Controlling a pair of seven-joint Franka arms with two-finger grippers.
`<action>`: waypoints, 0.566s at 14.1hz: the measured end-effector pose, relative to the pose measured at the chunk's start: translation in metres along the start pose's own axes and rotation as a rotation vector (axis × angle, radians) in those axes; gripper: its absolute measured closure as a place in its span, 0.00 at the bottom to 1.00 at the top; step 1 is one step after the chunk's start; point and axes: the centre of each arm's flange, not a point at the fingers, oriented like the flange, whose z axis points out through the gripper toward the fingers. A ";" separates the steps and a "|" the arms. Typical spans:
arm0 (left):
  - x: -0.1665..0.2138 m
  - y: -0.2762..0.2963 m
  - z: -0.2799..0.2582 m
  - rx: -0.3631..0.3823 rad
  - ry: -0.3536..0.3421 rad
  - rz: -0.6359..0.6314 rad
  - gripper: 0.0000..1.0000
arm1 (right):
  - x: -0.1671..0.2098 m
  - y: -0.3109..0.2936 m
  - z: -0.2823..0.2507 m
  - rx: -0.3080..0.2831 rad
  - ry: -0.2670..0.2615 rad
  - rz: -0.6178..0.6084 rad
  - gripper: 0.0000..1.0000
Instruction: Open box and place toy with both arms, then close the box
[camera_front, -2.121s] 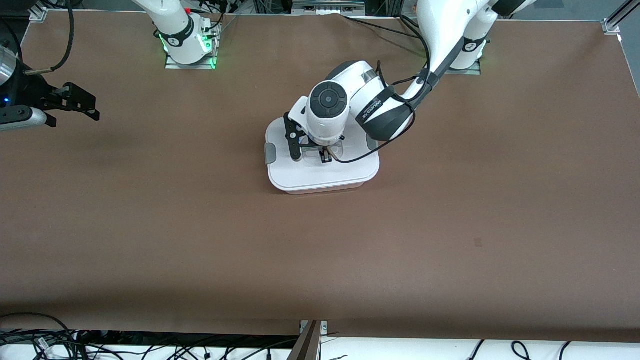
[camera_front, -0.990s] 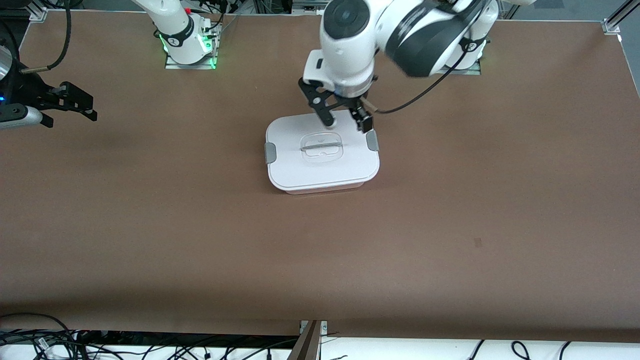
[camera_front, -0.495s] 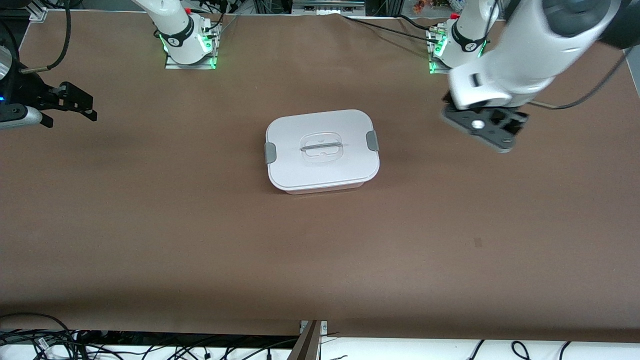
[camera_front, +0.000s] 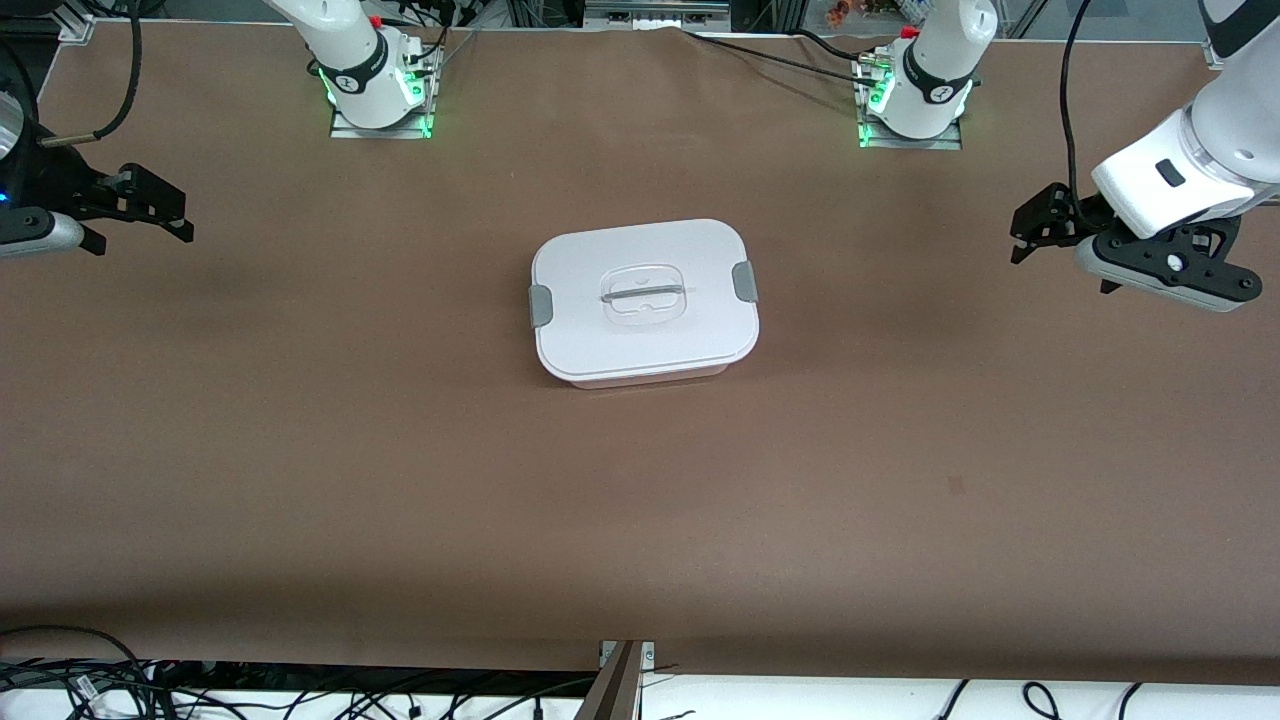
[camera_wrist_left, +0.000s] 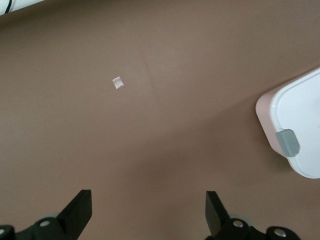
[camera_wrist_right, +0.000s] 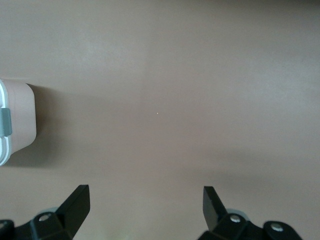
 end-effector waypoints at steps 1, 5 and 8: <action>-0.006 -0.002 0.009 0.007 0.005 -0.049 0.00 | 0.000 0.000 0.000 0.000 0.000 0.000 0.00; -0.018 -0.023 0.024 0.011 0.007 -0.162 0.00 | 0.000 0.000 0.000 0.000 0.000 0.000 0.00; -0.018 -0.024 0.023 0.011 0.009 -0.175 0.00 | 0.000 0.000 0.000 0.000 0.000 0.000 0.00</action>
